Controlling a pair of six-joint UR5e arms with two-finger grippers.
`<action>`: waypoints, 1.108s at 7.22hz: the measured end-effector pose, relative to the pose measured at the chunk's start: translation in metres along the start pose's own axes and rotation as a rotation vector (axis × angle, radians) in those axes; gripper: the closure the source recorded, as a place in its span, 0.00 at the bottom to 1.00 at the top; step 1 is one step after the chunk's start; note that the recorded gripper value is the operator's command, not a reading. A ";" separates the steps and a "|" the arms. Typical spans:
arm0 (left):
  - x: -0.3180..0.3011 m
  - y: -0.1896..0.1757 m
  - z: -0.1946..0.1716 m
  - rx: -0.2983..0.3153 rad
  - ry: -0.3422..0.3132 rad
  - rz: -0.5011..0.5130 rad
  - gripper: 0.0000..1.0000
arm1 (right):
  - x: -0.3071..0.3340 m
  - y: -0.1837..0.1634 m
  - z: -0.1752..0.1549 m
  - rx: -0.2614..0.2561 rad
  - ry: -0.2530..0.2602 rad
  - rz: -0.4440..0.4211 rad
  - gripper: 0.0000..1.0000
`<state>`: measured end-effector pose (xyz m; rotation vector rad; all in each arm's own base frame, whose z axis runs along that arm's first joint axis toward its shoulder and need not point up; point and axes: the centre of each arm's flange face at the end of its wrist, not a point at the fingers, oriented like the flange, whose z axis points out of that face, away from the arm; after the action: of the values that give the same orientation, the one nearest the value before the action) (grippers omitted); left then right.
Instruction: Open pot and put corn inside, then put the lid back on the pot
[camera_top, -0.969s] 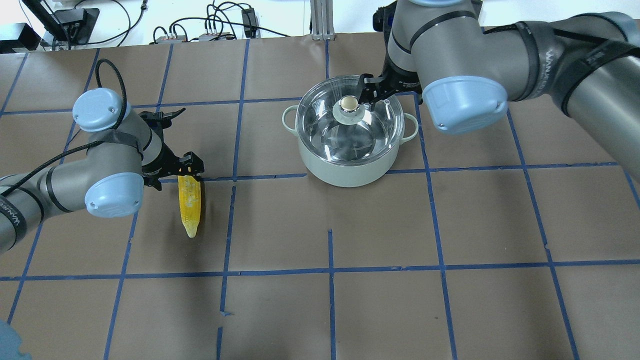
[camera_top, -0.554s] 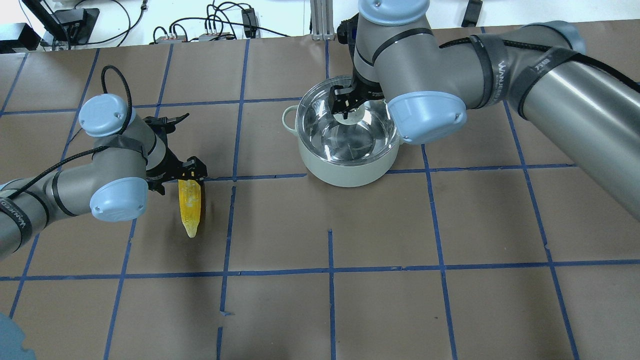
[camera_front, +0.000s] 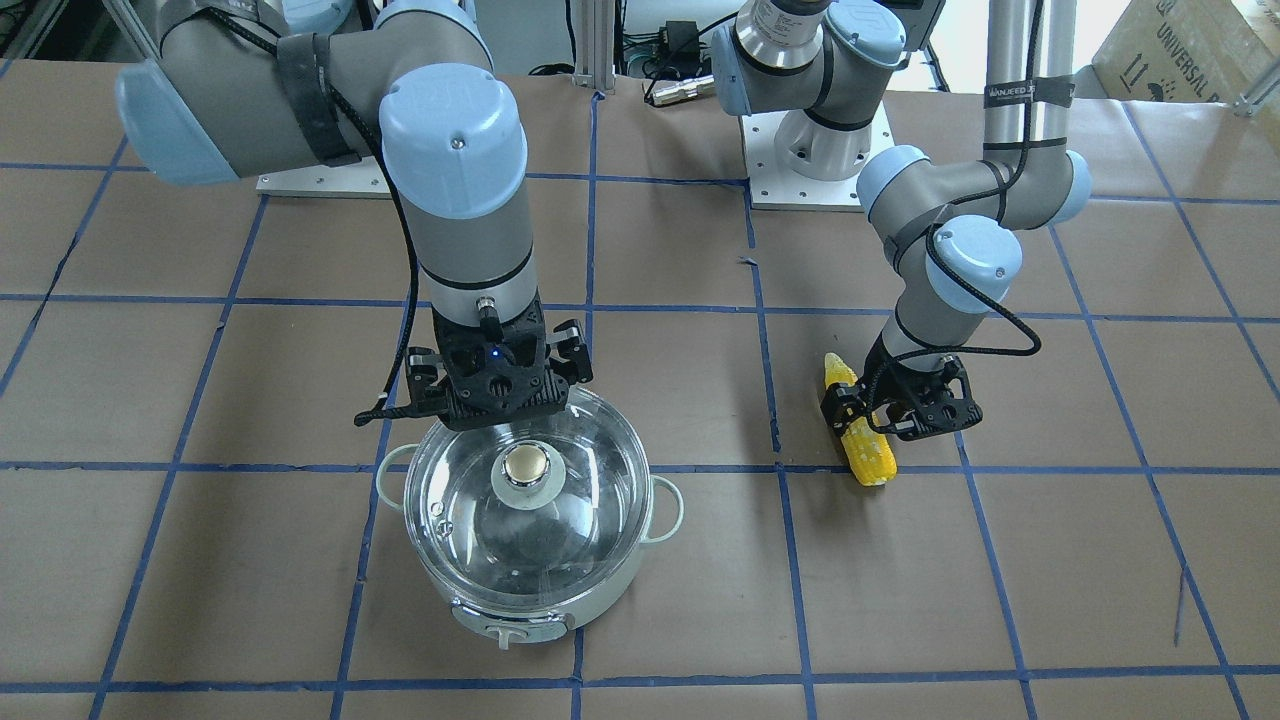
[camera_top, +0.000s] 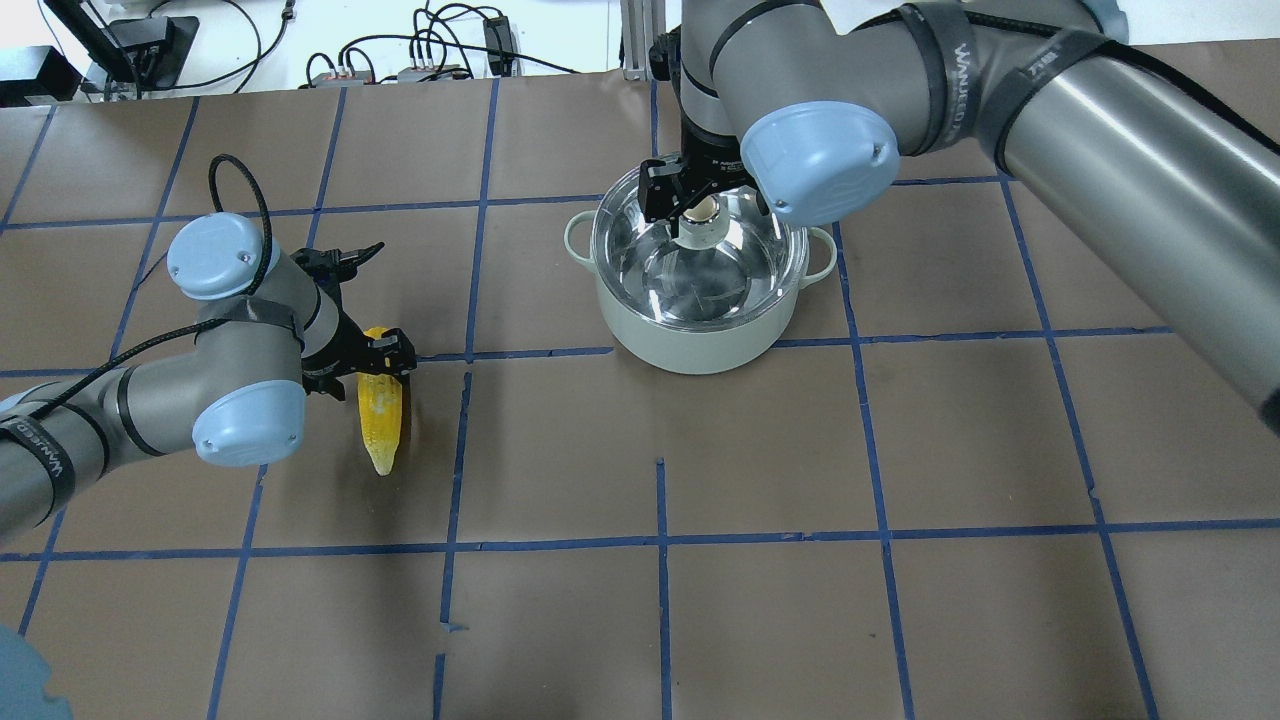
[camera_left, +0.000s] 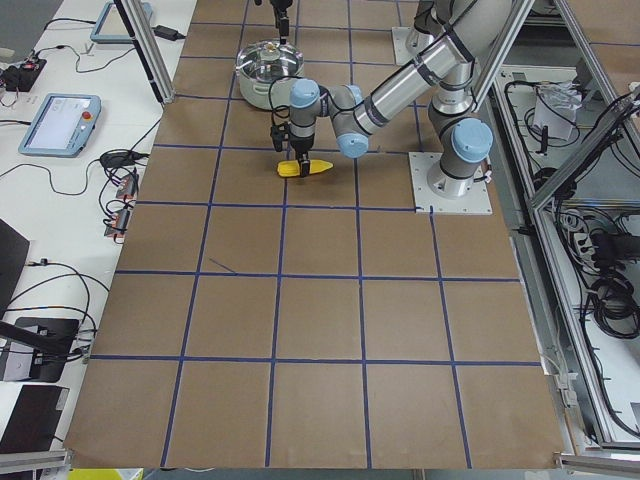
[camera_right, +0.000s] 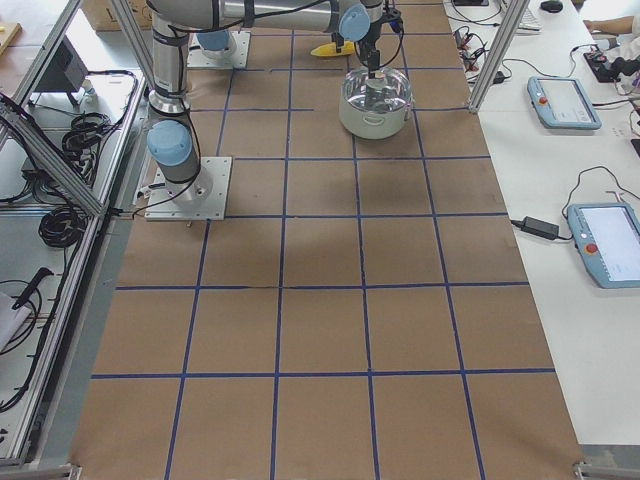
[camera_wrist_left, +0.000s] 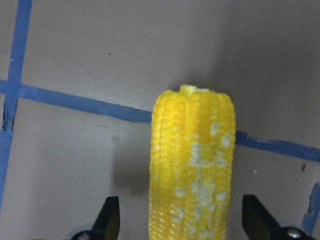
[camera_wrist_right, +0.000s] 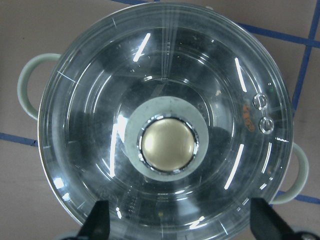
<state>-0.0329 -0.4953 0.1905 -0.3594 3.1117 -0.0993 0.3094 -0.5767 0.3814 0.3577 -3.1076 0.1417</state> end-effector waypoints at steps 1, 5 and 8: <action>0.000 0.000 -0.001 0.005 0.002 0.000 0.71 | -0.003 -0.014 0.009 -0.004 0.003 -0.002 0.02; 0.003 -0.025 -0.036 0.056 0.000 0.006 0.71 | -0.006 -0.037 0.025 -0.022 0.010 -0.006 0.16; 0.024 -0.046 -0.097 0.053 0.000 0.041 0.72 | -0.006 -0.033 0.031 -0.060 0.011 -0.015 0.29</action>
<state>-0.0473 -0.5392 0.2899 -0.2945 3.1070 -0.1808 0.3227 -0.6103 0.3536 0.3770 -3.0898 0.0499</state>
